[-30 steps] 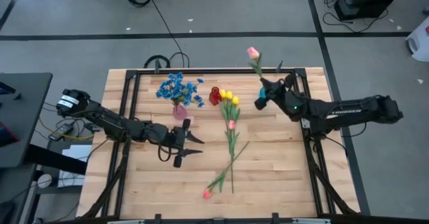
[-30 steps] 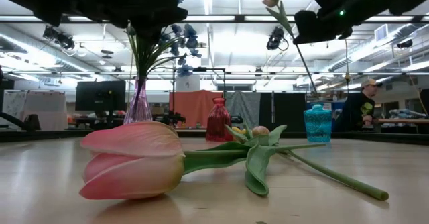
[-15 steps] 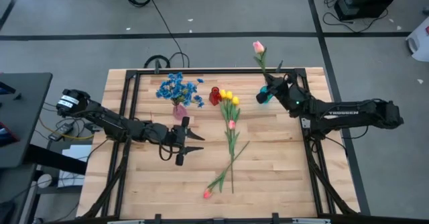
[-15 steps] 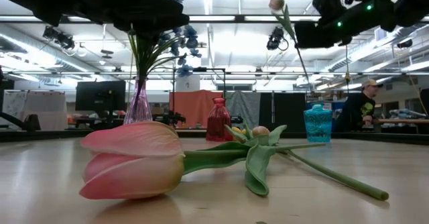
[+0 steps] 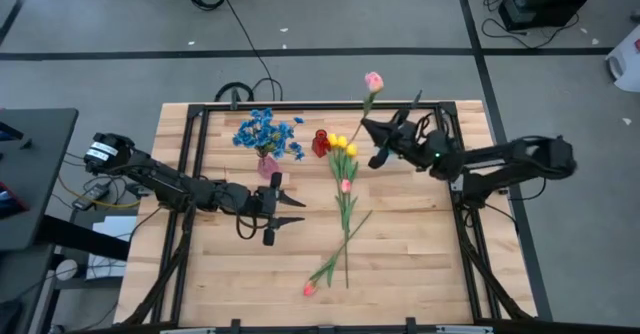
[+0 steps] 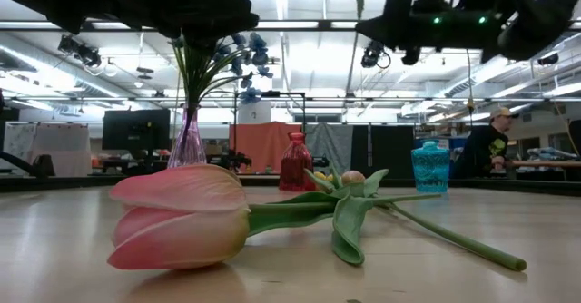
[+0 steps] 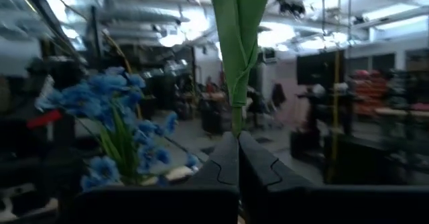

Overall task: Sort flowers into vase by color
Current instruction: Put the pink tulip into the red vase

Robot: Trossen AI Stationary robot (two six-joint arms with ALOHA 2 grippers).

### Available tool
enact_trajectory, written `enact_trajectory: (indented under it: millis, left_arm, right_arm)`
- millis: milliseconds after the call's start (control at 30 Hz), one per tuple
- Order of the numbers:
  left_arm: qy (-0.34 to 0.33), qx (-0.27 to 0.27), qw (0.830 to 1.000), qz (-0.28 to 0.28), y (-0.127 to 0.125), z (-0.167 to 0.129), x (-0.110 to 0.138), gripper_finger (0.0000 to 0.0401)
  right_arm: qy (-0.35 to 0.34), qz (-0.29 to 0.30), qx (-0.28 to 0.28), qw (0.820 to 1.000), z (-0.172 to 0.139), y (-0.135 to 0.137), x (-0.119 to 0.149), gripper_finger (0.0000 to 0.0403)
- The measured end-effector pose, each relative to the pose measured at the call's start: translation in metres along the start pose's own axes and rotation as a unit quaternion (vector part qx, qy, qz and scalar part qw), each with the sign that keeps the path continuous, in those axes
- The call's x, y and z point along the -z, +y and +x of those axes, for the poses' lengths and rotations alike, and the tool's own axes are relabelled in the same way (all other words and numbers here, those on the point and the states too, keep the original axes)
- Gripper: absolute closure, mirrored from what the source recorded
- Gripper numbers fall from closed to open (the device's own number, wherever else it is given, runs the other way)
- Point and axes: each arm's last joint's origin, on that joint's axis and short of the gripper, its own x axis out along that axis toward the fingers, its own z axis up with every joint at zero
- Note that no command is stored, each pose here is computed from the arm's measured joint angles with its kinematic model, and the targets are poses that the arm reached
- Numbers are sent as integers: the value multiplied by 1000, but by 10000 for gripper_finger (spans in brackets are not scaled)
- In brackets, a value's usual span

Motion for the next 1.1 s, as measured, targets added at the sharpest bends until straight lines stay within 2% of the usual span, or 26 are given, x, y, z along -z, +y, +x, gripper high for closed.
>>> enact_trajectory:
  millis: [133, 367, 700, 900, 1100]
  left_arm:
    - [3, -3, 1000, 0, 0, 0, 1, 238]
    - [14, -56, 998, -3, 3, 0, 2, 238]
    - [53, -53, 997, -19, 2, -1, 10, 238]
    - [53, -20, 998, -30, -3, -1, 10, 238]
    - [54, -11, 998, -28, -6, -2, 10, 238]
  right_arm:
    - [-19, 4, -8, 1000, 14, 4, 16, 400]
    - [-9, -9, -9, 1000, 53, 14, 34, 398]
    - [-5, -45, -1, 999, 82, 14, 46, 398]
    - [20, -64, 8, 998, 88, 6, 66, 398]
    - [47, -71, 2, 996, 88, 3, 86, 396]
